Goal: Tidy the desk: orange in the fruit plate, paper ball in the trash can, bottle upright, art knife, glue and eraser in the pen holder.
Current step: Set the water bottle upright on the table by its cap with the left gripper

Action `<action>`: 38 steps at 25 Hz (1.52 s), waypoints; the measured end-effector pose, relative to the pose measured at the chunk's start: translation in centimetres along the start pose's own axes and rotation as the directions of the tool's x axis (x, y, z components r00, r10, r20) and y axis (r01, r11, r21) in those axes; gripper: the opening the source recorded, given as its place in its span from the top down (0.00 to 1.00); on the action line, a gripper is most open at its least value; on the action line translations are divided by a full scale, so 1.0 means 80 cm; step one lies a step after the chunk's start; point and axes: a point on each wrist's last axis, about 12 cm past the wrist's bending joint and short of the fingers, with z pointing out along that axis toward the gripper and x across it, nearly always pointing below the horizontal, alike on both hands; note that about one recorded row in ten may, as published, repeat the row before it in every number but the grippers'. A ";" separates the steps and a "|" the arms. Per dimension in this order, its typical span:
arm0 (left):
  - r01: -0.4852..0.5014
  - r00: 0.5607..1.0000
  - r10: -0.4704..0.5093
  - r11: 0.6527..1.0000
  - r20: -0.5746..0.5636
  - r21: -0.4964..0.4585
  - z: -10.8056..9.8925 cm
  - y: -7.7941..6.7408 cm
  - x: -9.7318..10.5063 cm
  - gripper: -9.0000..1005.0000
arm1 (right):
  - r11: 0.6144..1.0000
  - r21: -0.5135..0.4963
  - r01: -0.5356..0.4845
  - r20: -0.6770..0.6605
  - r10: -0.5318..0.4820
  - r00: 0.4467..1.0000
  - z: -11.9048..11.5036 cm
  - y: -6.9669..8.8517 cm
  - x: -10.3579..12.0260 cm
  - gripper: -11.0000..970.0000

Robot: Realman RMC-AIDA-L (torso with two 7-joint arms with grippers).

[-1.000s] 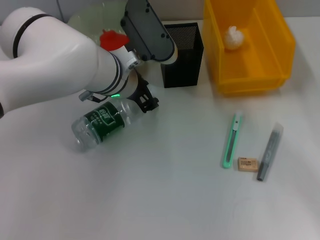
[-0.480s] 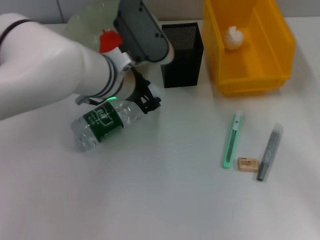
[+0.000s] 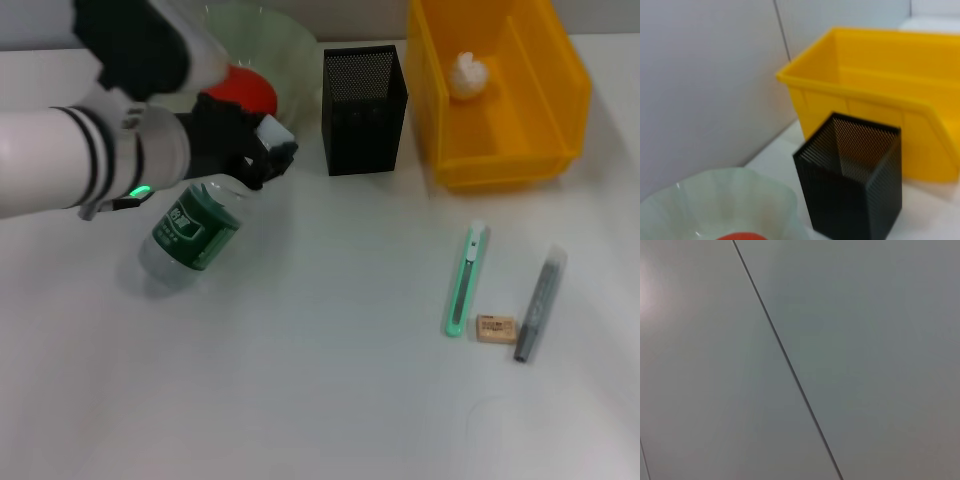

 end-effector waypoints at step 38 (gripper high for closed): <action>0.176 0.852 -0.197 0.980 0.485 0.089 -0.051 0.037 0.115 0.56 | 1.000 -0.008 -0.019 -0.010 0.019 1.000 0.004 0.003 0.005 0.28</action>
